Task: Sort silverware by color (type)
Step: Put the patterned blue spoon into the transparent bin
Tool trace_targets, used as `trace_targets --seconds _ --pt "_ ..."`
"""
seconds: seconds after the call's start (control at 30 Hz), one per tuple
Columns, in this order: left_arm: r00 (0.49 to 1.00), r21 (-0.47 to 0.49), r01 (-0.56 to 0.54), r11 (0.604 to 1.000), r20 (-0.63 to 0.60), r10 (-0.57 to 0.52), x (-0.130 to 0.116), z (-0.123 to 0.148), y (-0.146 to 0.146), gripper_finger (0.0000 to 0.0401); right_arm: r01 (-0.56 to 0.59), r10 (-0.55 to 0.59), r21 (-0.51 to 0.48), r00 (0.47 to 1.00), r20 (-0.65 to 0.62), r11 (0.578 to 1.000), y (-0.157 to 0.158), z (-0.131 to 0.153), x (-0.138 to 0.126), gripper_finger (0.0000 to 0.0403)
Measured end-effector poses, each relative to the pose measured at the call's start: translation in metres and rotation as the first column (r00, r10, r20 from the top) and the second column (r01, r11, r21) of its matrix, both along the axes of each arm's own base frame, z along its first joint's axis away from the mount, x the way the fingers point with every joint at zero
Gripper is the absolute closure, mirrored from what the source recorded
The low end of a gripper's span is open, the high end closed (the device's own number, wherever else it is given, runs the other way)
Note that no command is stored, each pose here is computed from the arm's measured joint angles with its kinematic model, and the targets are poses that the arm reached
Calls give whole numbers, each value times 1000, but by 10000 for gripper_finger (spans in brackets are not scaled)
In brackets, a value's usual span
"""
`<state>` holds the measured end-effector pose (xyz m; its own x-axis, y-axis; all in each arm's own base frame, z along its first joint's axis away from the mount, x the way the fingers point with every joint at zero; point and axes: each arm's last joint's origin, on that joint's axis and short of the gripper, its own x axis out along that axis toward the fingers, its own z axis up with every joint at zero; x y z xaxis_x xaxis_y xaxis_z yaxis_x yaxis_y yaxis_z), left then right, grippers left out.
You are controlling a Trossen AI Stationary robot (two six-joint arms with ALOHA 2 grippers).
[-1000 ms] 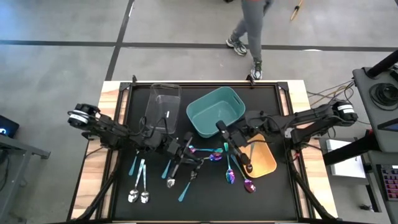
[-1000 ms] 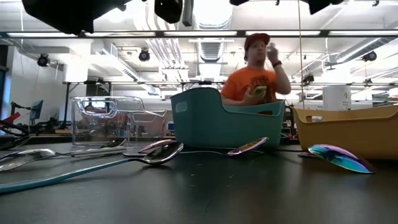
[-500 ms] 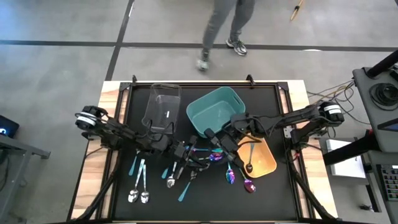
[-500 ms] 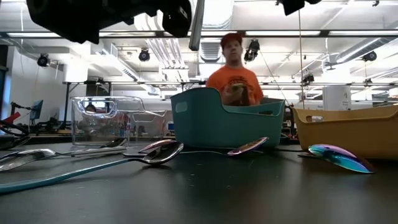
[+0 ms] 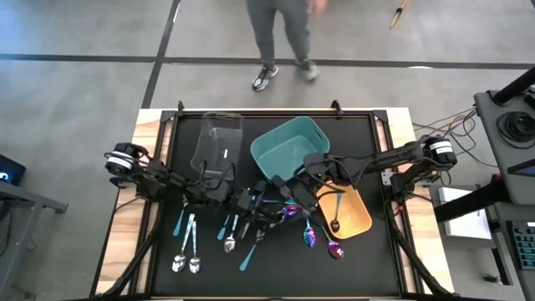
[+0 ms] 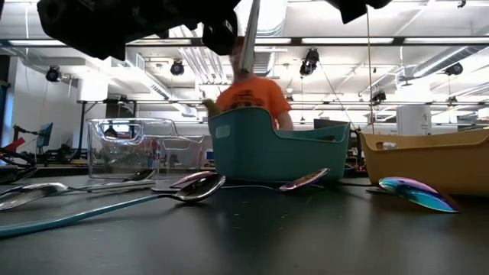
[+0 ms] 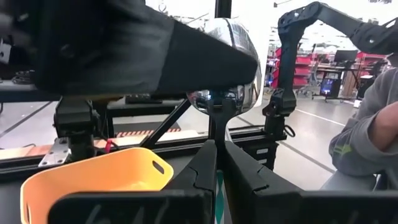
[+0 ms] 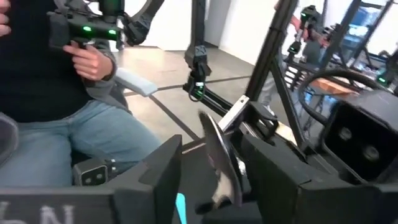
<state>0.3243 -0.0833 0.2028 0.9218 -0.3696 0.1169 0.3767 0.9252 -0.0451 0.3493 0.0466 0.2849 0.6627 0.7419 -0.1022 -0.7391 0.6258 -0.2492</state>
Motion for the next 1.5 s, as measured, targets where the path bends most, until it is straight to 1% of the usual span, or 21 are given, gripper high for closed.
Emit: trace_targets --seconds 0.1,0.3,0.37,0.6,0.7,0.73,0.77,0.87,1.0,1.1,1.17,1.27,1.37,1.43,1.5 --pt "1000 1 1 1000 -3 -1 0 0 0 401 -7 7 1 1000 1 1000 0 0 0 281" --pt "1000 0 2 1000 -7 -2 0 -1 0 401 1 -1 -4 1000 5 1000 0 0 0 365" --pt "1000 -2 0 1000 -7 0 0 0 0 401 17 -17 -11 1000 16 1000 -1 0 1 384" --pt "1000 -1 -4 1000 -8 4 0 -1 0 401 19 -19 -13 1000 10 1000 -1 0 0 388" --pt "1000 -7 -13 1000 -10 13 0 -1 1 392 20 -20 -8 1000 2 1000 -1 0 0 388" --pt "1000 -15 -23 1000 -12 23 1 -1 1 386 19 -19 -1 1000 -9 1000 -1 -1 0 389" --pt "999 -26 -35 999 -12 35 1 0 1 378 -8 8 15 999 -39 1000 -1 -2 -1 390" --pt "999 -47 -49 998 -16 49 1 1 2 348 -31 32 28 998 -58 999 1 -3 -2 390" --pt "998 -49 -50 998 -25 49 0 0 2 299 4 -2 27 998 -61 1000 -2 -1 -3 390" --pt "998 -34 -54 998 -32 53 -1 2 3 265 10 -7 35 997 -75 999 -4 2 -5 390" --pt "996 -18 -70 997 -58 69 -2 4 4 248 18 -14 32 995 -101 999 -5 2 -8 390" --pt "983 1 -141 990 -115 140 -7 10 7 234 95 -94 0 986 -140 995 -10 5 -13 390" --pt "957 36 -238 971 -161 240 -15 20 12 230 182 -190 -59 967 -170 981 -12 8 -21 390" --pt "931 62 -315 947 -175 321 -22 28 14 230 254 -267 -94 947 -180 963 -14 11 -26 390" --pt "894 91 -400 912 -179 410 -29 35 15 230 337 -352 -111 921 -165 935 -17 14 -29 390"
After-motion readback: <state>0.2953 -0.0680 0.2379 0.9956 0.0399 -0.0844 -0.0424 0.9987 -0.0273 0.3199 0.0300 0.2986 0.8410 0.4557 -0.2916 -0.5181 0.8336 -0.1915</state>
